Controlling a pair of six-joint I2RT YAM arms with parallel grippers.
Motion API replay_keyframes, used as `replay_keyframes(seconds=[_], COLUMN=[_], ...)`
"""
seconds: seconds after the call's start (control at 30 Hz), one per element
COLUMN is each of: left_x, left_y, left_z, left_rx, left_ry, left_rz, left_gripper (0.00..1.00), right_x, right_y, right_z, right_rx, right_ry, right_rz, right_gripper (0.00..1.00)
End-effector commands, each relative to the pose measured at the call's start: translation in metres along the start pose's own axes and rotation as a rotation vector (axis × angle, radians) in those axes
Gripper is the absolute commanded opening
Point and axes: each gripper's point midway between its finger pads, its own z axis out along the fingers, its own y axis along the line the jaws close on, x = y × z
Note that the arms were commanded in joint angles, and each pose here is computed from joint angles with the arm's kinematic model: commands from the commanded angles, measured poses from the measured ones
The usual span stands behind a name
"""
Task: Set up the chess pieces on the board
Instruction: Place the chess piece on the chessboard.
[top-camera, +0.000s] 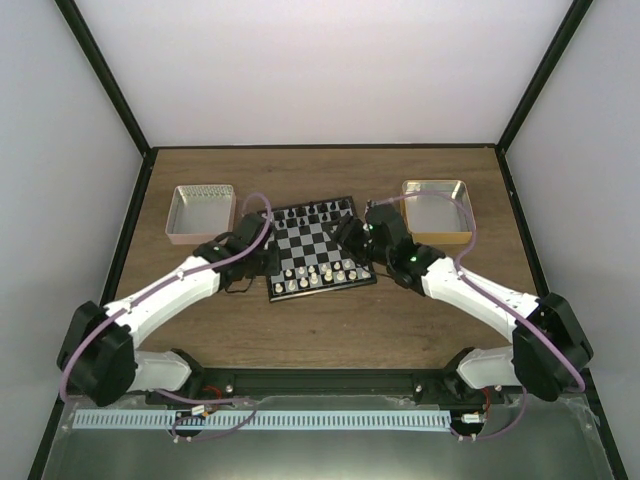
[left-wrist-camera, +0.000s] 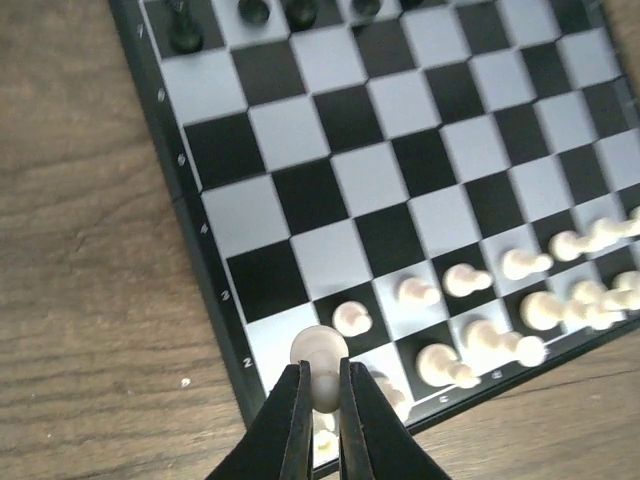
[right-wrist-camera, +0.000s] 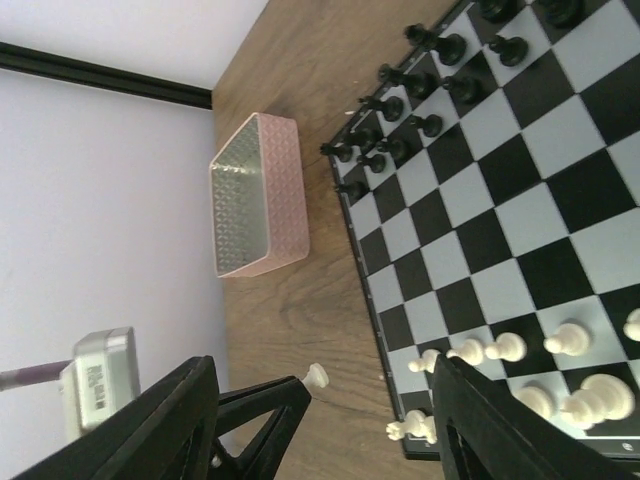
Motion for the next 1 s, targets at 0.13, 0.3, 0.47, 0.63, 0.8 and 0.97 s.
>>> replay_keyframes(seconds=[0.13, 0.3, 0.47, 0.63, 0.8, 0.97], left_x=[0.027, 0.040, 0.043, 0.046, 0.048, 0.048], left_y=[0.013, 0.012, 0.009, 0.009, 0.013, 0.017], left_z=[0.028, 0.043, 0.050, 0.054, 0.056, 0.060], left_rx=[-0.069, -0.056, -0.032, -0.030, -0.049, -0.065], left_ry=[0.149, 0.225, 0.249, 0.270, 0.277, 0.279], left_rz=[0.001, 0.008, 0.007, 0.009, 0.016, 0.017], left_gripper=[0.04, 0.04, 0.04, 0.04, 0.05, 0.06], right_x=[-0.004, -0.004, -0.003, 0.001, 0.002, 0.002], right_y=[-0.018, -0.021, -0.021, -0.021, -0.023, -0.021], right_z=[-0.006, -0.006, -0.006, -0.004, -0.003, -0.002], right_rx=[0.062, 0.066, 0.058, 0.054, 0.055, 0.050], right_ry=[-0.031, -0.029, -0.024, -0.006, -0.003, 0.002], right_rz=[-0.021, -0.023, -0.025, -0.022, -0.018, -0.022], right_gripper=[0.61, 0.60, 0.61, 0.61, 0.61, 0.61])
